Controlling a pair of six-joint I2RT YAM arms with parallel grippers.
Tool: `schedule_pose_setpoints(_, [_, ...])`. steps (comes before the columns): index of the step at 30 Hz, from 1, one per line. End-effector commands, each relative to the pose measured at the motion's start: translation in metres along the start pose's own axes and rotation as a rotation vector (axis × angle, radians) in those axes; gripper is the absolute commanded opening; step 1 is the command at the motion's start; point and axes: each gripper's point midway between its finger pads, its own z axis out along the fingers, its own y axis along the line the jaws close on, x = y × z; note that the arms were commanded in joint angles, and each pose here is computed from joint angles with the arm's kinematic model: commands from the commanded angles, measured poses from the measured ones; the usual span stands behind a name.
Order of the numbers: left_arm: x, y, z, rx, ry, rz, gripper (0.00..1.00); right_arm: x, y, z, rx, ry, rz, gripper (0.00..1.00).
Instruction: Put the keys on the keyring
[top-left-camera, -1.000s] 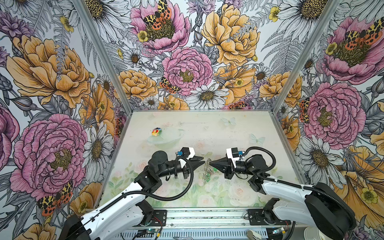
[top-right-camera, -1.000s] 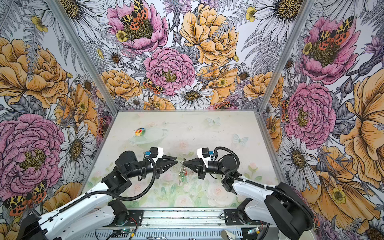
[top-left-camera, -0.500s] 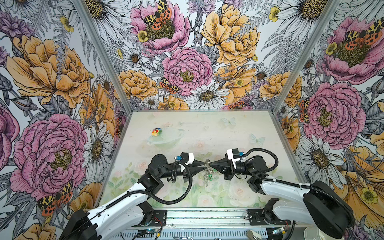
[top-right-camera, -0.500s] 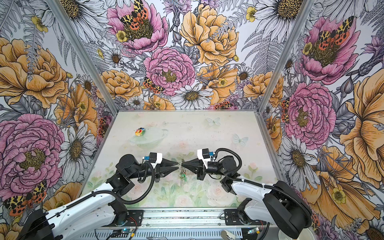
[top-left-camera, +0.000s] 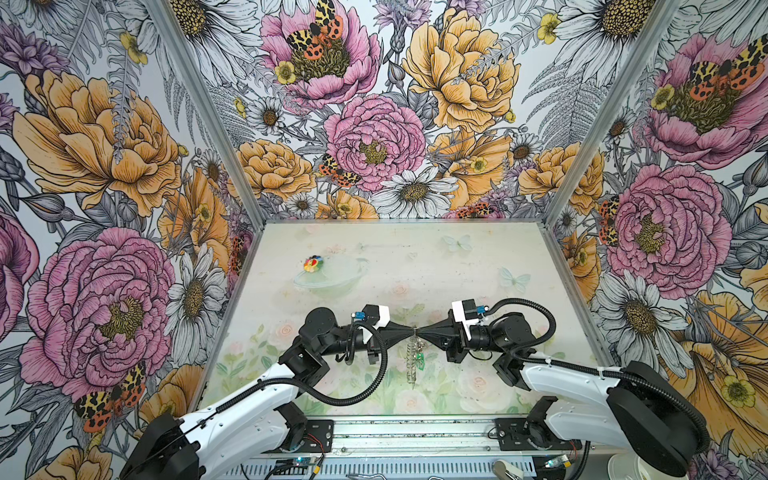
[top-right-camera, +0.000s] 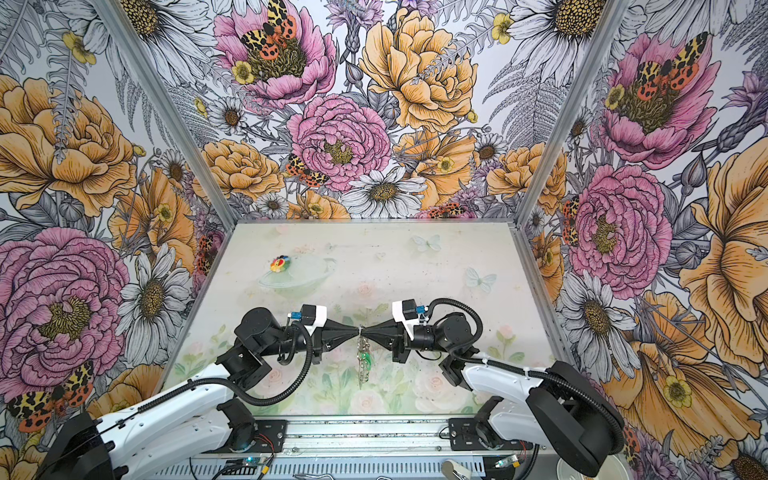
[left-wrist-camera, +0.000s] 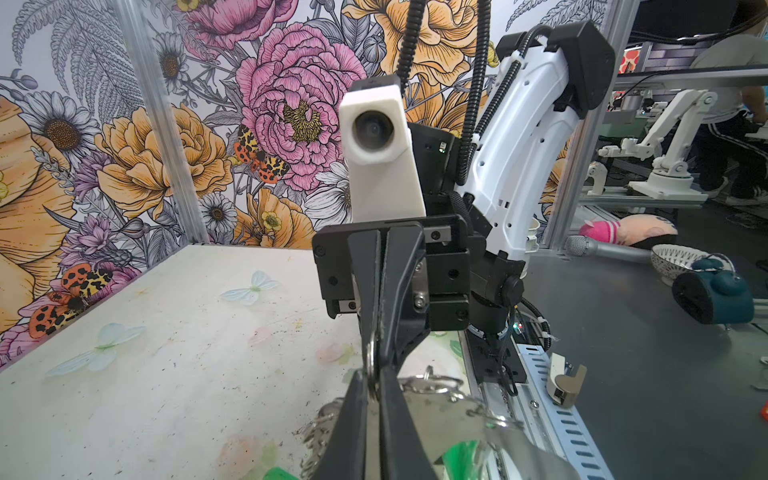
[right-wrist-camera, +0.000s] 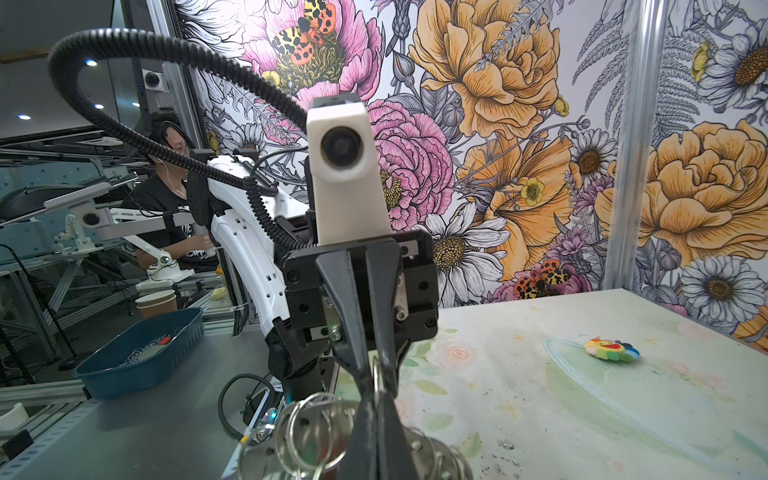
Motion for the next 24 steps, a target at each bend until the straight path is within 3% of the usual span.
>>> schedule_pose_setpoints(1, [-0.008, -0.005, 0.003, 0.039, -0.013, 0.005, 0.08, -0.026, 0.004, 0.005, -0.014, -0.071, -0.081, 0.00])
schedule_pose_setpoints(9, [-0.010, 0.009, 0.006, -0.033, 0.027, -0.024, 0.00, -0.018, -0.003, 0.001, 0.025, -0.055, -0.100, 0.02])
schedule_pose_setpoints(12, [-0.005, 0.023, 0.005, -0.119, 0.114, -0.038, 0.00, -0.007, -0.014, -0.011, 0.089, 0.004, -0.114, 0.17])
schedule_pose_setpoints(14, [0.000, 0.027, 0.005, -0.161, 0.184, -0.037, 0.00, 0.003, -0.023, -0.019, 0.142, 0.077, -0.121, 0.22])
schedule_pose_setpoints(17, [0.010, 0.029, 0.009, -0.197, 0.307, -0.017, 0.00, 0.016, -0.031, -0.030, 0.214, 0.197, -0.142, 0.24])
schedule_pose_setpoints(24, [0.033, 0.018, 0.020, -0.138, 0.537, 0.000, 0.00, 0.015, -0.031, -0.031, 0.213, 0.209, -0.125, 0.24])
